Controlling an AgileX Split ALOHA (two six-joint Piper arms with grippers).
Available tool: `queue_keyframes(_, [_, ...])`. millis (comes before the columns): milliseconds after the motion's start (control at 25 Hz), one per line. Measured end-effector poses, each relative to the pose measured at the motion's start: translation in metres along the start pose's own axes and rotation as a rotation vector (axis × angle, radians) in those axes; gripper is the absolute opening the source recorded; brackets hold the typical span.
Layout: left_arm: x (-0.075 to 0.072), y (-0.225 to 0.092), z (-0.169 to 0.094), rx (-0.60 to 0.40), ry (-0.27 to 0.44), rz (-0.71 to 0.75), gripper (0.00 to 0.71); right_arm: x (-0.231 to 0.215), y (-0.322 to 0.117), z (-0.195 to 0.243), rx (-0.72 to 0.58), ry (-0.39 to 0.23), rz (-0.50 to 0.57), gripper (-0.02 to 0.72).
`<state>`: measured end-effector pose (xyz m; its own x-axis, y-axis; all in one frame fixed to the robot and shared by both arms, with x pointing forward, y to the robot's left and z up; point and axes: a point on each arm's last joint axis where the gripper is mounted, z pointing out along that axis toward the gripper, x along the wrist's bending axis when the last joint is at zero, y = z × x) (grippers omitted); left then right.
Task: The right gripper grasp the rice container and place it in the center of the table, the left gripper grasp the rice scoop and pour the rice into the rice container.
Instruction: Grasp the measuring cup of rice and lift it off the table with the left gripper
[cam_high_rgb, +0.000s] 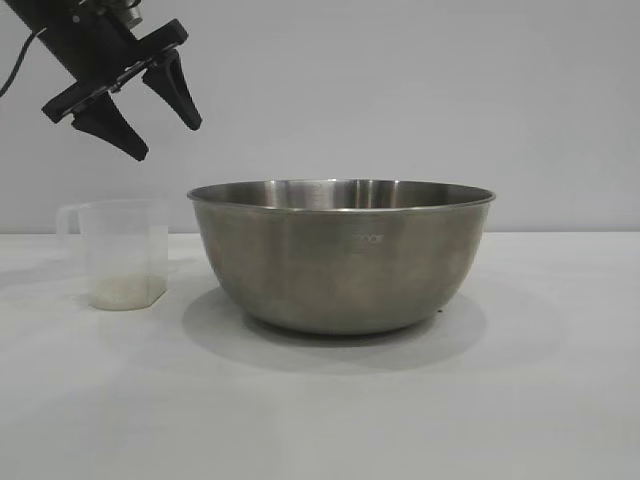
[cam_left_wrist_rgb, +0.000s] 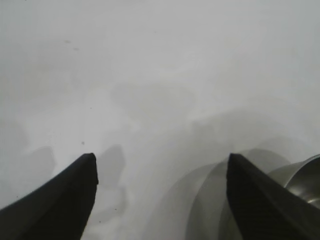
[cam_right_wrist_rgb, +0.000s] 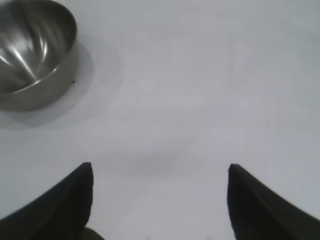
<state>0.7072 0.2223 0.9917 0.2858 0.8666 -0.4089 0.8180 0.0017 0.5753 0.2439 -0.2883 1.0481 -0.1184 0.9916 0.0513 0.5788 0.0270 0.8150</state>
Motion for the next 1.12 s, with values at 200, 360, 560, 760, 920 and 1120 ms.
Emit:
queue_keyframes(200, [0.000,0.000,0.000,0.000,0.000,0.000,0.505,0.001,-0.007,-0.004,-0.030,0.000,-0.005,0.479])
queue_keyframes(360, [0.000,0.000,0.000,0.000,0.000,0.000,0.505,0.001,-0.010,-0.007,-0.056,-0.002,-0.009,0.479])
queue_keyframes(560, [0.000,0.000,0.000,0.000,0.000,0.000,0.505,0.000,-0.013,-0.010,-0.074,-0.003,-0.006,0.479])
queue_keyframes(760, [0.000,0.000,0.000,0.000,0.000,0.000,0.505,-0.001,-0.013,-0.010,-0.073,-0.008,-0.004,0.479])
queue_keyframes(920, [0.000,0.000,0.000,0.000,0.000,0.000,0.505,-0.001,-0.013,-0.010,-0.073,-0.009,-0.004,0.479])
queue_keyframes(1120, [0.000,0.000,0.000,0.000,0.000,0.000,0.505,-0.001,-0.013,-0.010,-0.073,-0.009,-0.004,0.479])
